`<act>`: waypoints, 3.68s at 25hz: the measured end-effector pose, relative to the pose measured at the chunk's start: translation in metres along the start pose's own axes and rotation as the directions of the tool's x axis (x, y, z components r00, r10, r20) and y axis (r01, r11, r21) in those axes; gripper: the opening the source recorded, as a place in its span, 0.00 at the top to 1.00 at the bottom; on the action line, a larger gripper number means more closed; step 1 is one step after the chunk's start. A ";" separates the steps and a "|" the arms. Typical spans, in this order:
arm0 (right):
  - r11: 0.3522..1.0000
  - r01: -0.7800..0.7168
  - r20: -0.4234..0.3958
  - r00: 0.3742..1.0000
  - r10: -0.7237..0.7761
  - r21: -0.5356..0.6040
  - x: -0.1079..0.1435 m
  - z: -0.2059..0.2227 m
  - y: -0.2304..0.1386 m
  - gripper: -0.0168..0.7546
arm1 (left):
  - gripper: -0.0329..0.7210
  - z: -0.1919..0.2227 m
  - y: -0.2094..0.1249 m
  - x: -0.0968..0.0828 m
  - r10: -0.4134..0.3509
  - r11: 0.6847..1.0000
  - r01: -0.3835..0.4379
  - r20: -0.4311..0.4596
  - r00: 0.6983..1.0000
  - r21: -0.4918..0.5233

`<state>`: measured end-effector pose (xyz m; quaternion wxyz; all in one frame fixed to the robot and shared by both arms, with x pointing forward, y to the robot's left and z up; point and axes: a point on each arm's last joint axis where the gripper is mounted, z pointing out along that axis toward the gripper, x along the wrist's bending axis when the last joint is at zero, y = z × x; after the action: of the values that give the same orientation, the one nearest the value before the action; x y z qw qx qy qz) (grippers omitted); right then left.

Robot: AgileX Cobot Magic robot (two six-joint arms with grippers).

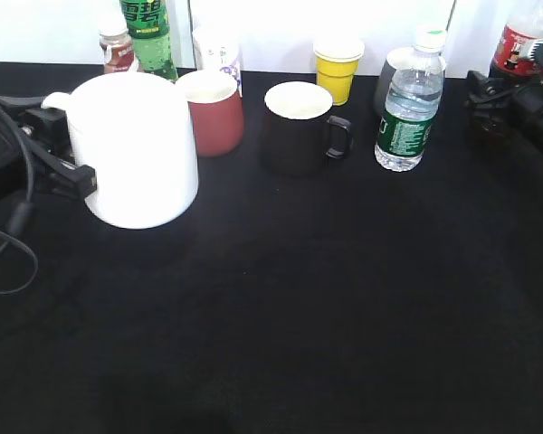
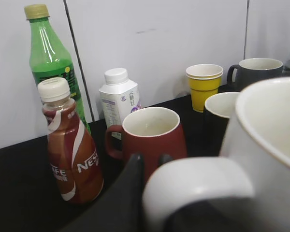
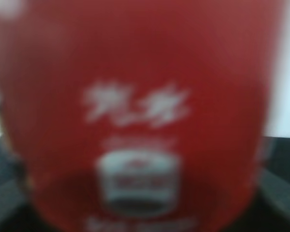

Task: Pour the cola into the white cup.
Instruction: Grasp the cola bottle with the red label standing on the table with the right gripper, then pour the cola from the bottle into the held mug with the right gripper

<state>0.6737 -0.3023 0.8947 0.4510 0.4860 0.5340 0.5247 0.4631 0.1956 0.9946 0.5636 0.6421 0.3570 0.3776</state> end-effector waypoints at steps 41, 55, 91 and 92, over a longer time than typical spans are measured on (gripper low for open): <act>0.849 0.373 -0.512 0.680 -0.524 -0.374 0.198 -0.120 0.106 0.48 | 0.88 -0.002 0.003 -0.036 0.019 1.000 -0.014 0.252 0.968 -0.019; 0.231 0.709 -0.026 0.287 -0.958 -0.667 0.202 -0.113 0.101 0.48 | 0.88 -0.001 -0.006 -0.029 -0.040 0.996 0.025 0.172 0.984 0.086; -0.061 0.796 0.213 0.086 -0.973 -0.602 0.198 -0.111 0.106 0.49 | 0.88 -0.001 -0.001 -0.031 -0.017 0.999 0.010 0.198 0.980 0.033; -0.061 0.796 0.214 0.087 -0.973 -0.602 0.198 -0.111 0.106 0.49 | 0.88 -0.001 -0.002 -0.031 -0.016 0.999 0.010 0.198 0.980 0.033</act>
<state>0.5448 -0.1215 1.0108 0.7215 -0.2410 0.5817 0.2880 0.4474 0.1689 0.9906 0.5884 0.6832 0.3094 0.3024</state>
